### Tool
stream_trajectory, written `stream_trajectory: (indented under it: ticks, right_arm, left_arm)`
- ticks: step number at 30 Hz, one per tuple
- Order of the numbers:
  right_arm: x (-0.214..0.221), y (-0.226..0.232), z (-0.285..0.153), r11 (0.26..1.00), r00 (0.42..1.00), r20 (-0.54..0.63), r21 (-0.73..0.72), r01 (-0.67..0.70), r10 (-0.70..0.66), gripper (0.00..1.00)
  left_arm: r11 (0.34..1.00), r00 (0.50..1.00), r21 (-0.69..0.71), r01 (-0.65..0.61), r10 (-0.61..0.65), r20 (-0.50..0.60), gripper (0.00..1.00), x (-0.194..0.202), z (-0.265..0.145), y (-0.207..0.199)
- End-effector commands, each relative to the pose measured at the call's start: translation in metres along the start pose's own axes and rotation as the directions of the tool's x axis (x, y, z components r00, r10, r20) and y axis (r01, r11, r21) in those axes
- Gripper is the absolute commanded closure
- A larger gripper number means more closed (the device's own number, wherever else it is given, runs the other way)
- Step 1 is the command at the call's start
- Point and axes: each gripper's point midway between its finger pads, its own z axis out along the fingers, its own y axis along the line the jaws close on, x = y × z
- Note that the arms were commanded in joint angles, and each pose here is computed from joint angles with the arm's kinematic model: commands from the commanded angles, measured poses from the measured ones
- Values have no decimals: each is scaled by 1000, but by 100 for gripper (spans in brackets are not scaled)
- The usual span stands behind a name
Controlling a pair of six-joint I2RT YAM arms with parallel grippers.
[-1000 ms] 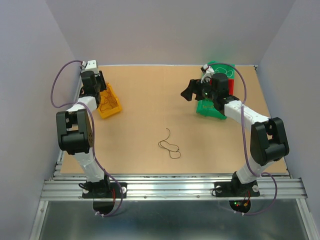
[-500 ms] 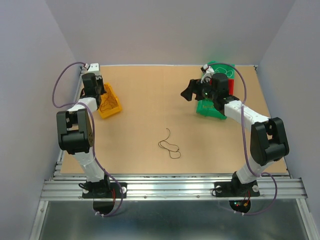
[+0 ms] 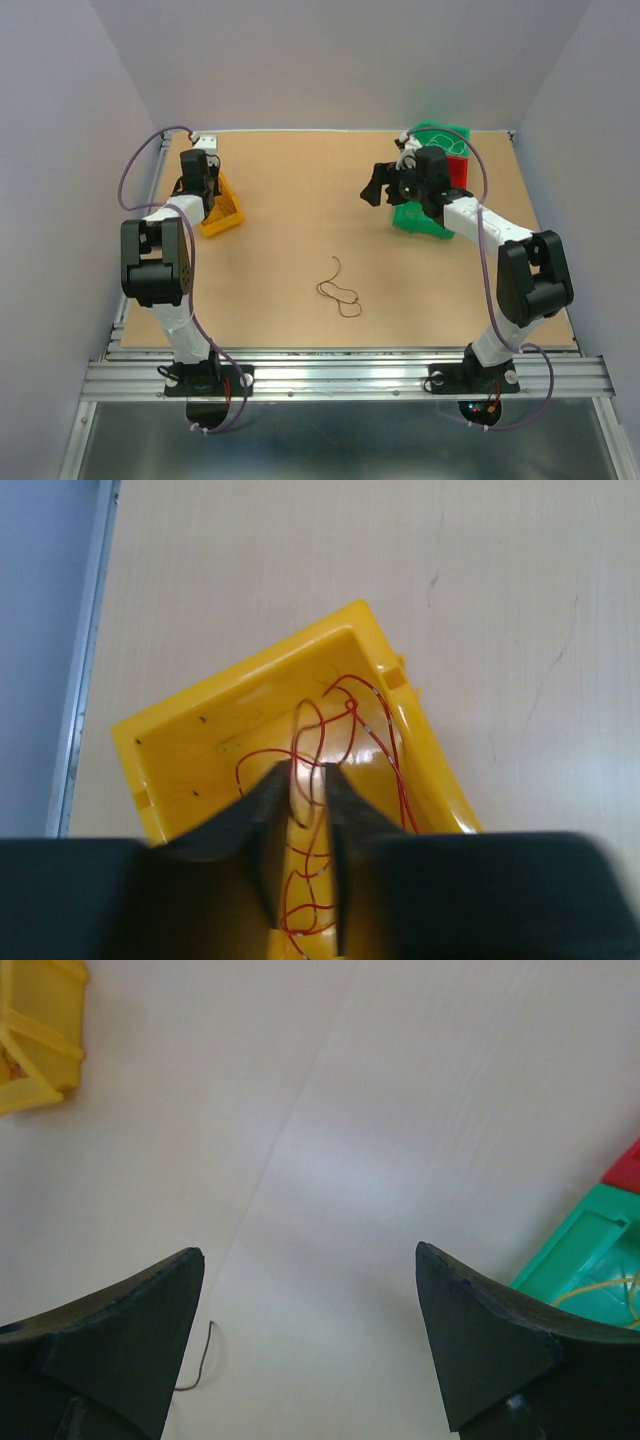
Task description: Untangle the cables
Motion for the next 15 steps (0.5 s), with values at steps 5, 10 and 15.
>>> stream_trajectory:
  ticks: [5,10,15]
  right_arm:
    - [55,56,19,973,949,-244,69,221,-198,0]
    - [99,88,9,946,901,-323,42,321,-291,0]
    - [142,87,-2,932,867,-403,85,354,-293,0]
  left_arm:
    - [999,996,-27,-36,38,79,49,-31,-19,8]
    - [1000,989,-16,-23,25,146,39,-48,-38,9]
    - [1000,967,15,-16,12,254,29,-70,-70,7]
